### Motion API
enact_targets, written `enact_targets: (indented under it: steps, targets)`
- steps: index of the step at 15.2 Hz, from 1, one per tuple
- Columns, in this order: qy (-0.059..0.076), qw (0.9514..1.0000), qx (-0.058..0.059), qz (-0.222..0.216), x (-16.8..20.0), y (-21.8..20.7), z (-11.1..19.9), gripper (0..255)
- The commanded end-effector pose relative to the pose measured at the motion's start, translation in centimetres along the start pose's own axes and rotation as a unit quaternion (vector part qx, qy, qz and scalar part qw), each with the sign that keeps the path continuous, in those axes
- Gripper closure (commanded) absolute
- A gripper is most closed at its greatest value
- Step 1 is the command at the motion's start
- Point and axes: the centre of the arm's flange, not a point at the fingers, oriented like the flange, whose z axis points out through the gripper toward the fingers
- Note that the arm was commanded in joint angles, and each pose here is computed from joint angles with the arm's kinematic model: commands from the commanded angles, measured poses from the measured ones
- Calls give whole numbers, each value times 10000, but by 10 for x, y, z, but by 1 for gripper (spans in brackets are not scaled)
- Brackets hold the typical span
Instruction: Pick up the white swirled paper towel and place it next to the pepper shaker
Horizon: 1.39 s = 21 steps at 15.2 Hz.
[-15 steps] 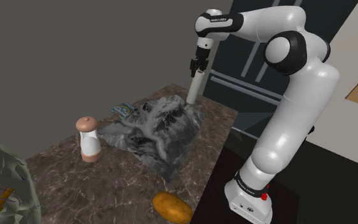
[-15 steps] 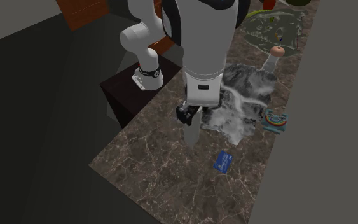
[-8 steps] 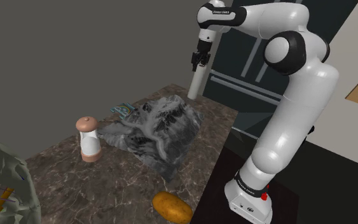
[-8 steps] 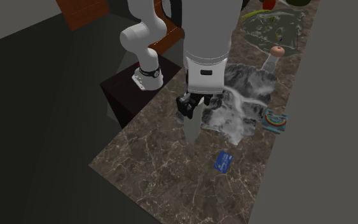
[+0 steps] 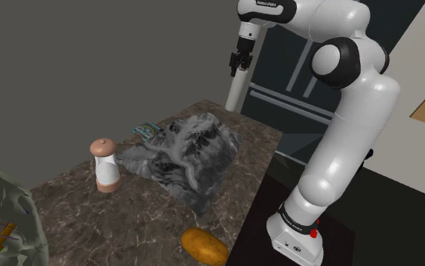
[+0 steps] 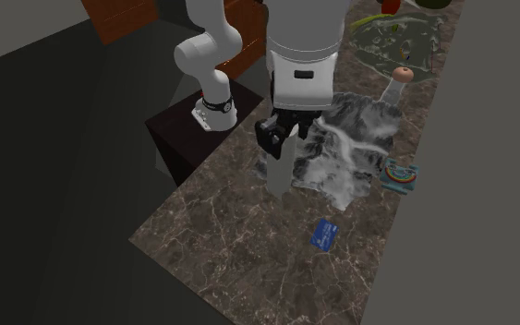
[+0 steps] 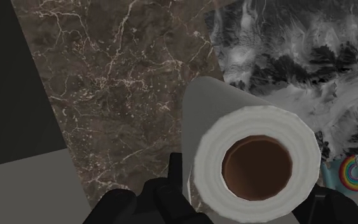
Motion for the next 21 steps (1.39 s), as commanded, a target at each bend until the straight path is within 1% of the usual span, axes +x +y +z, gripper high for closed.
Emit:
enact_targets:
  steps: [1,21]
  targets:
    - [-2,10000,0,0,0,-1,-11,255]
    - [-2,10000,0,0,-5,-6,-117,255]
